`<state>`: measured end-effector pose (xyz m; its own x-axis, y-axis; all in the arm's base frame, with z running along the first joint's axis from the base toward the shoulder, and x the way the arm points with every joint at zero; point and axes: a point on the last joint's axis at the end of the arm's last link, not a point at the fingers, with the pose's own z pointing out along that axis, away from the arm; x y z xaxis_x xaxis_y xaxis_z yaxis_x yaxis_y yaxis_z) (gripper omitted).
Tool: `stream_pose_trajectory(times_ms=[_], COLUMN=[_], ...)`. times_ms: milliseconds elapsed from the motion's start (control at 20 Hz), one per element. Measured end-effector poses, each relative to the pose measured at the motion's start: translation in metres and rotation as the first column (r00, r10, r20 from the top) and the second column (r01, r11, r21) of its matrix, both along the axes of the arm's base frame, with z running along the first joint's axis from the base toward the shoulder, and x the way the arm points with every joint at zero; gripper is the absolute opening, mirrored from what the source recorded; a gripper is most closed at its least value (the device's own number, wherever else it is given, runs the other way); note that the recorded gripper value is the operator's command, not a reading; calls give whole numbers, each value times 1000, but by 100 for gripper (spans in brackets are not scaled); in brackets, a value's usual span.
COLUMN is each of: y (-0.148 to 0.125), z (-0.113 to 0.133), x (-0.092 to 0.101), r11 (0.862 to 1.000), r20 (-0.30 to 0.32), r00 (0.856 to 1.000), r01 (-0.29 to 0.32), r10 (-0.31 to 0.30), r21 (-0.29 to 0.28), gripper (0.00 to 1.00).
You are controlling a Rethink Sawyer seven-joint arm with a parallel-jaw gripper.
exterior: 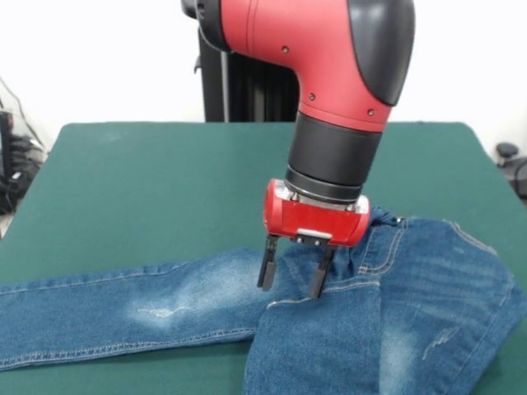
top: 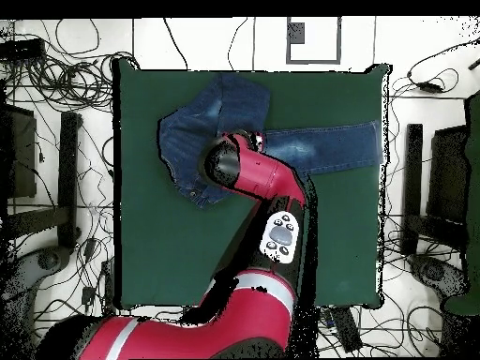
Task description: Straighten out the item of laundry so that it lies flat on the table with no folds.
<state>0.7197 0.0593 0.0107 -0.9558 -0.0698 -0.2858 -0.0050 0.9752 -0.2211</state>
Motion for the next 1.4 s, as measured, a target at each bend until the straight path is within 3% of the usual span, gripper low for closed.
stream_pose_trajectory(times_ms=[400, 1400], y=[9, 22], z=[-12, -13], x=[-9, 1], r11=[997, 982], r20=[-25, -15], r00=[998, 990], r01=[54, 139], r10=[-53, -139], r21=[53, 127], gripper=[100, 100])
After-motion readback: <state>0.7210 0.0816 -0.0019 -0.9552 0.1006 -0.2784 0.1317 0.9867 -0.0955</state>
